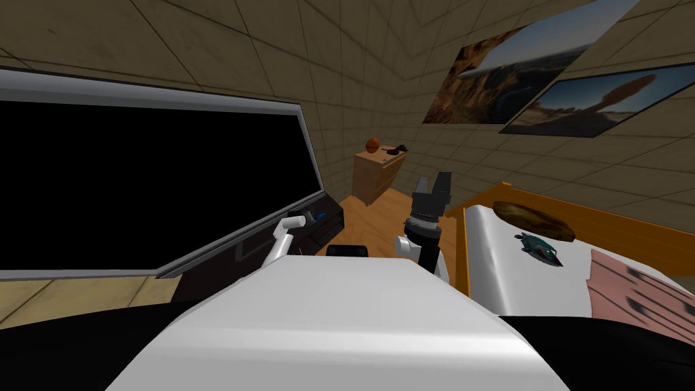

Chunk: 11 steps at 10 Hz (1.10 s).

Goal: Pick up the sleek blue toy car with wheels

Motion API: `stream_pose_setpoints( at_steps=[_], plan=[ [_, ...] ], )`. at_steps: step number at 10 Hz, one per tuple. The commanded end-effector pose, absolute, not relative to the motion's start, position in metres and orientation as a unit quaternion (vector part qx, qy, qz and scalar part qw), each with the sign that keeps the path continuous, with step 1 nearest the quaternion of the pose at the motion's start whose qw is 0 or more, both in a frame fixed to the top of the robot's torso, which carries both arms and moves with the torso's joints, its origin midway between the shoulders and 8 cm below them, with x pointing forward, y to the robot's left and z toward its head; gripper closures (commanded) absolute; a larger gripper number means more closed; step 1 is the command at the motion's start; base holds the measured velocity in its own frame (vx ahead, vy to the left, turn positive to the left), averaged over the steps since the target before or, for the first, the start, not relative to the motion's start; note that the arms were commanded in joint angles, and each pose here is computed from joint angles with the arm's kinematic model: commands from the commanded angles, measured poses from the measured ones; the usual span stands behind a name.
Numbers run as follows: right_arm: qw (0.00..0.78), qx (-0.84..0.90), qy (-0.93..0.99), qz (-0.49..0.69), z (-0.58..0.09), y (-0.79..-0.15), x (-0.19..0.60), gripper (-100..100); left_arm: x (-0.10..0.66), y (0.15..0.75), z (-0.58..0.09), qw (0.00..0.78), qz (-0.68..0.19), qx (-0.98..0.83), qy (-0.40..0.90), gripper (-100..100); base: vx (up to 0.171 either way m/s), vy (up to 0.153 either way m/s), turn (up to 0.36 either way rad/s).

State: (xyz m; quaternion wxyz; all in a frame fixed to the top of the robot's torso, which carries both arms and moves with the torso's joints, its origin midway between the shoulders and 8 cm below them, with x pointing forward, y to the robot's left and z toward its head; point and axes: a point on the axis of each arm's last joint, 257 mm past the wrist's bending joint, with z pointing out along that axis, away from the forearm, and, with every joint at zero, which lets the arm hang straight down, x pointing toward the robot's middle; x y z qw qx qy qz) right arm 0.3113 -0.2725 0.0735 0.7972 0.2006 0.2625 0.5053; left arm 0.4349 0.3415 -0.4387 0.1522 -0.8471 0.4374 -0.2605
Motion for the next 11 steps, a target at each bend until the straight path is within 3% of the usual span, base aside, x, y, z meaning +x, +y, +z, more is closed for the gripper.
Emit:
stream_pose_setpoints(
  at_steps=[1,7,10,11],
  plan=[
    [0.797,0.201,0.263,0.505,0.073,-0.272,0.311,0,0.425,0.343,-0.450,0.135,-0.236,-0.859,0.434,-100,0.080,-0.025,-0.009],
    [0.797,0.201,0.263,0.505,0.073,-0.272,0.311,0,0.387,0.344,-0.488,0.080,-0.156,-0.890,0.420,-100,0.104,-0.020,-0.009],
    [0.797,0.201,0.263,0.505,0.073,-0.272,0.311,0,0.375,0.344,-0.499,0.068,-0.139,-0.896,0.417,-100,0.041,0.002,0.007],
    [0.797,0.201,0.263,0.505,0.073,-0.272,0.311,0,0.373,0.344,-0.500,0.066,-0.137,-0.896,0.417,0,0.000,0.000,0.000]
  ],
)
